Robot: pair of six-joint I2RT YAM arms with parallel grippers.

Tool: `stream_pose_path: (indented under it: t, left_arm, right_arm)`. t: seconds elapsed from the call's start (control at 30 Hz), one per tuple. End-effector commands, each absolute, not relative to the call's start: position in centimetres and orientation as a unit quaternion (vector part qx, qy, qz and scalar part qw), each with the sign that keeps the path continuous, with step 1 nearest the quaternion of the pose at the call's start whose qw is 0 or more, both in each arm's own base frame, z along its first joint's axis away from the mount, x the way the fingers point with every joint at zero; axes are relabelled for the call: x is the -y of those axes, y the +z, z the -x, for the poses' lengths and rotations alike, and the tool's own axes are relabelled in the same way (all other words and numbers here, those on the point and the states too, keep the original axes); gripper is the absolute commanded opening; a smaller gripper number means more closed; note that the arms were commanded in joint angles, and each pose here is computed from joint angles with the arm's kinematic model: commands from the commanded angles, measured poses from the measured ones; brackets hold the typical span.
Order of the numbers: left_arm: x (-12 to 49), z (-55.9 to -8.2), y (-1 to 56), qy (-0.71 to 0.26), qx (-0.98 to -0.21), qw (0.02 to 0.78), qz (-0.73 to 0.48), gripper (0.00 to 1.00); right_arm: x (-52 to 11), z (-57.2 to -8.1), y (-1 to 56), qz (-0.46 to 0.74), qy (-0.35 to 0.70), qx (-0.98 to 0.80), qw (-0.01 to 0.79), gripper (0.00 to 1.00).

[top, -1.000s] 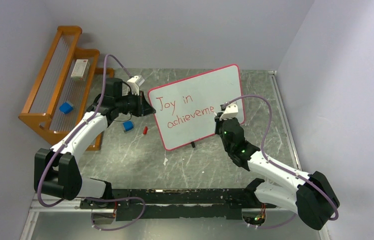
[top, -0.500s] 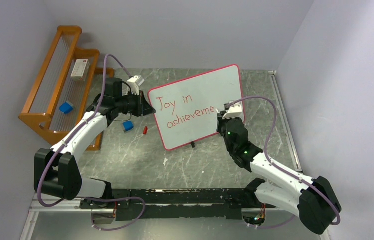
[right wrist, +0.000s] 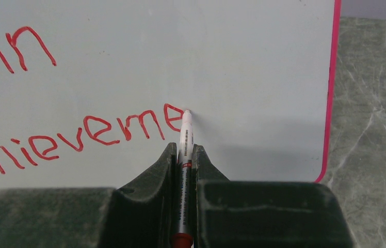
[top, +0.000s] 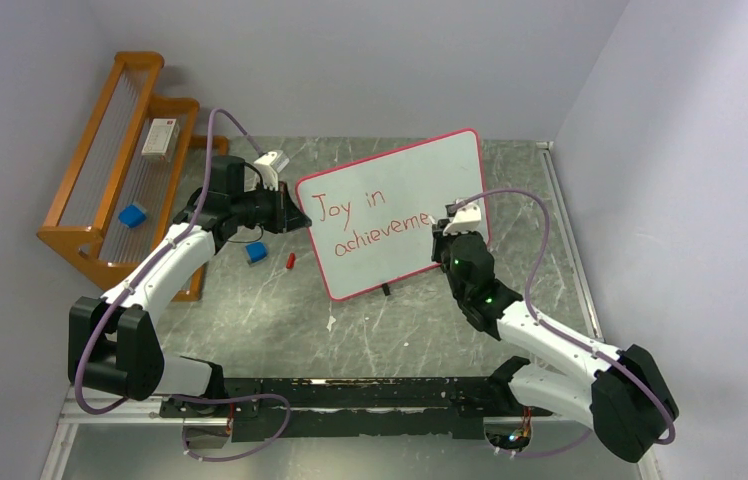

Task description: Write a sentence on the whiteboard

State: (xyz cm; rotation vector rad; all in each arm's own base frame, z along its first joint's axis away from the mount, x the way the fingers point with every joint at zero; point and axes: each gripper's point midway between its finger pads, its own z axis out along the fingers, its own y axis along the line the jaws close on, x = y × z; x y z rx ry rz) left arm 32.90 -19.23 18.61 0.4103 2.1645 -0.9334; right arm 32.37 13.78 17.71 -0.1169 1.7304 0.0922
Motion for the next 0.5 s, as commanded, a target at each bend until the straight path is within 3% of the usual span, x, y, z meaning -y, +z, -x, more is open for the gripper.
stream_pose_path:
  t: [0.0, 0.47]
  left_arm:
    - [17.2, -34.5, 17.9, -0.312, -0.853, 0.39, -0.151, 0.05]
    - [17.2, -34.6, 17.8, -0.312, -0.854, 0.389, -0.15, 0.05]
  right_arm:
    - [-14.0, -33.3, 20.1, 0.037, 0.051, -0.739, 0.671, 0.0]
    - [-13.4, -32.9, 18.2, 0.031, 0.046, -0.758, 0.65, 0.0]
